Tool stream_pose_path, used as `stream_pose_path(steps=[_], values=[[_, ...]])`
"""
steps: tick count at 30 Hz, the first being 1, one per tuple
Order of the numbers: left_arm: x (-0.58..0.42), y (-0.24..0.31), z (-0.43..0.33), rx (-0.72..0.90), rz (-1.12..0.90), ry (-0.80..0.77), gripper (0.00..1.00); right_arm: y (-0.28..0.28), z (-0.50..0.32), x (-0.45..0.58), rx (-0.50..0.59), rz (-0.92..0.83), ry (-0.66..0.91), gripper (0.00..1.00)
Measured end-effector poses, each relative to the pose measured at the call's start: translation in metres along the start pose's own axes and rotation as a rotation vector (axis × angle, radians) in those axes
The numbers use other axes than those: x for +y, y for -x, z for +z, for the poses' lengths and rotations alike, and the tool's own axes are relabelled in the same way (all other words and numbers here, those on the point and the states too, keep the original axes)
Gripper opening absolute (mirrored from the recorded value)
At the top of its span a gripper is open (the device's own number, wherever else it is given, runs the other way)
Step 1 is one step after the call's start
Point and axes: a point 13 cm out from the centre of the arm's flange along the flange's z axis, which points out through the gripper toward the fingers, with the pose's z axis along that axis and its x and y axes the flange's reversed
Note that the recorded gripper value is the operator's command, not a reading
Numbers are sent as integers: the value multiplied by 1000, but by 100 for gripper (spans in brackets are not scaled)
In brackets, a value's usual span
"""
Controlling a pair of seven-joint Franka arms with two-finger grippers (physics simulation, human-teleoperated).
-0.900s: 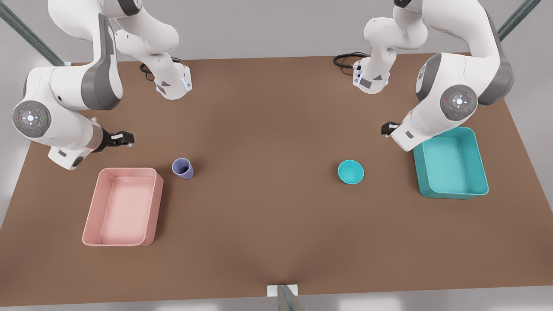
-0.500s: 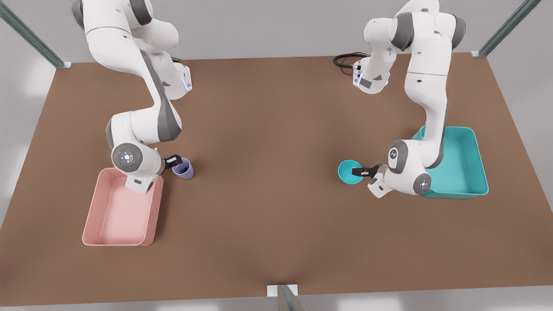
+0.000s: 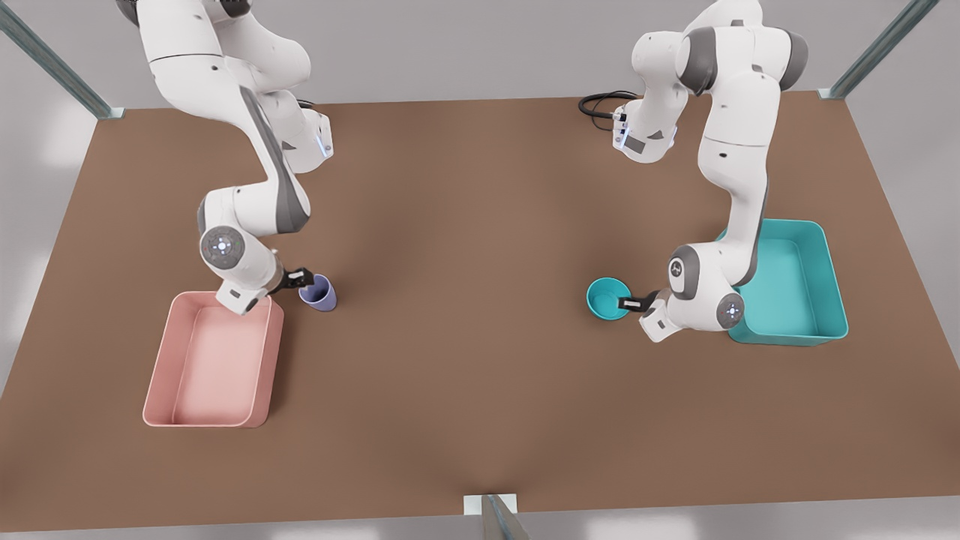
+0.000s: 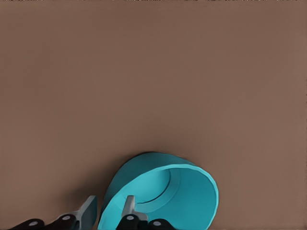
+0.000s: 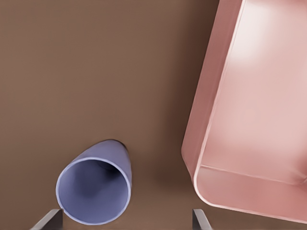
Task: Put the bowls and cups in different boxes
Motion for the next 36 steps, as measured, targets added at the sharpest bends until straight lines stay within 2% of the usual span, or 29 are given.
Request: stream_pose_path(steps=[4,7,9,11,13,15,18,26,27,28,29,30,32,33,34,36], values=[[3,9,-11,-30,24,2,21,-1,27,1,-9,39,3,100],[46,24,-98,-117,19,63,21,1,43,-1,-6,72,8,100],[105,-1,-183,-177,-45,115,21,2,50,-4,-5,94,11,100],[169,-47,-254,-215,-130,150,21,4,54,-5,-8,111,14,100],[237,-97,-284,-205,-225,174,21,5,56,-4,-10,123,15,100],[282,-133,-275,-156,-289,180,21,2,61,-4,-3,132,15,100],[324,-154,-232,-80,-330,195,21,-3,66,-3,7,143,14,100],[393,-139,-151,-49,-325,281,21,-9,80,5,43,143,9,100],[394,-134,-146,-54,-318,281,32,-9,85,5,50,146,8,100],[395,-130,-143,-60,-312,281,61,-10,90,5,57,149,8,100],[394,-126,-141,-68,-304,279,95,-10,94,3,62,153,8,100],[392,-122,-142,-78,-294,275,100,-11,98,3,67,156,7,100],[385,-107,-177,-140,-262,279,100,-12,103,3,73,159,7,97],[383,-98,-218,-181,-235,309,100,-12,106,3,75,160,7,75],[375,-93,-271,-215,-199,358,100,-11,107,5,75,157,7,60],[313,-87,-356,-249,-87,431,100,-8,108,11,72,149,8,38]])
